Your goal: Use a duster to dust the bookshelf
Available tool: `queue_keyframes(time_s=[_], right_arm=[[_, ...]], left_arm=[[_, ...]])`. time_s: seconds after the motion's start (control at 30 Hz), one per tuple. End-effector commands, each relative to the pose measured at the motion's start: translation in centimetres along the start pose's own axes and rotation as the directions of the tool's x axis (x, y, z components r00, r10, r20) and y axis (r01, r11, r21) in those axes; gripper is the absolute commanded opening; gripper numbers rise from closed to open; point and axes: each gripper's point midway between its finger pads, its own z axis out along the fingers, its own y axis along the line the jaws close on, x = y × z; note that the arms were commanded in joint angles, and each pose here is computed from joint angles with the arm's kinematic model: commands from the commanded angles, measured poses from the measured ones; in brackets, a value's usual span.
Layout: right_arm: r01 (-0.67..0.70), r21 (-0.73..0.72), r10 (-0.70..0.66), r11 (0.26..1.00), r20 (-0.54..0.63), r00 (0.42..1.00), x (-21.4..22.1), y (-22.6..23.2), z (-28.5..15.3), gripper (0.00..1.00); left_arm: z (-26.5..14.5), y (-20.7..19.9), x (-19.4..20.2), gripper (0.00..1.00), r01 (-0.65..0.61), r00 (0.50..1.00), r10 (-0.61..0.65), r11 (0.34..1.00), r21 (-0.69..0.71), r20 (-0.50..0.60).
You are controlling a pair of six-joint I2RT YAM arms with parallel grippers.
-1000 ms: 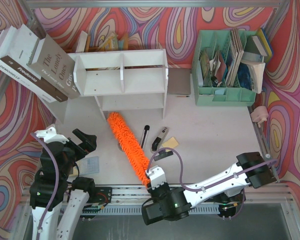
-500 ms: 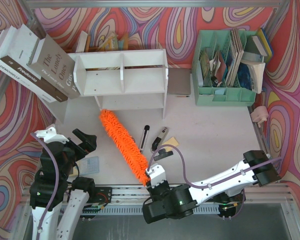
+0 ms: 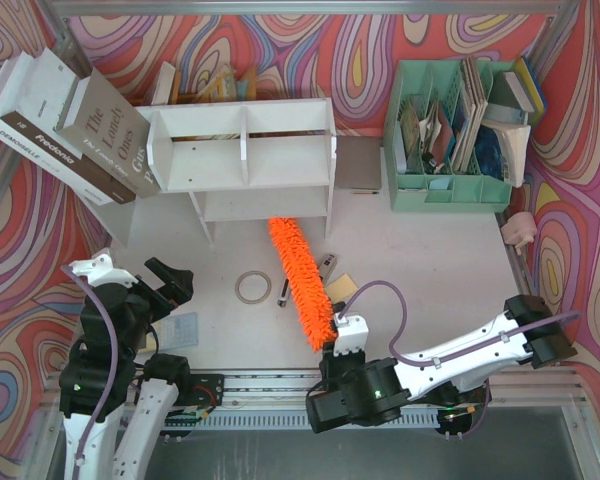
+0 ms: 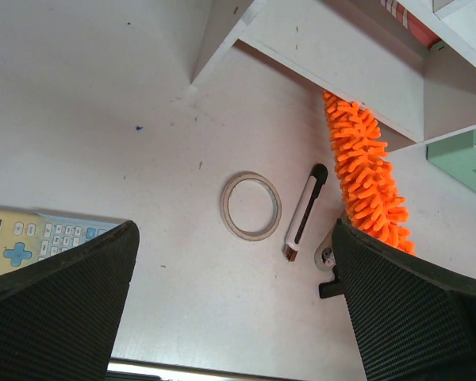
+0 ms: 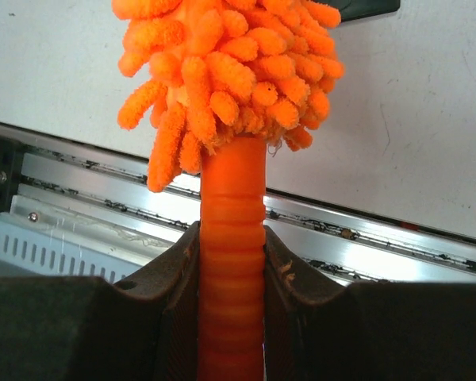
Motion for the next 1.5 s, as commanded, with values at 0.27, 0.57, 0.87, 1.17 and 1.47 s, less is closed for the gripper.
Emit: queue_keyframes(time_s=[0.27, 0.57, 0.87, 1.17, 1.47], right_arm=[[0.18, -0.205, -0.151, 0.962, 0.149, 0.977, -0.9, 9.3, 1.3, 0.0], [-0.022, -0.039, 0.031, 0.999, 0.243, 0.969, -3.0, 6.2, 3.2, 0.0], [-0.263, 0.079, 0.228, 0.962, 0.307, 0.924, -3.0, 0.3, 4.1, 0.0], [-0.016, -0.171, 0.058, 0.985, 0.241, 0.969, -1.9, 9.2, 5.4, 0.0], [0.11, -0.289, -0.047, 0.951, 0.217, 0.975, -0.8, 13.2, 6.0, 0.0]], left_arm=[[0.3, 0.1, 0.1, 0.98, -0.011, 1.0, 0.011, 1.0, 0.003, 0.004], [0.3, 0.1, 0.1, 0.98, -0.011, 1.0, 0.011, 1.0, 0.001, 0.001], [0.4, 0.1, 0.2, 0.98, -0.01, 1.0, 0.01, 1.0, 0.001, -0.003], [0.3, 0.1, 0.1, 0.98, -0.01, 1.0, 0.01, 1.0, 0.0, 0.001], [0.3, 0.1, 0.1, 0.98, -0.01, 1.0, 0.01, 1.0, 0.001, 0.002]])
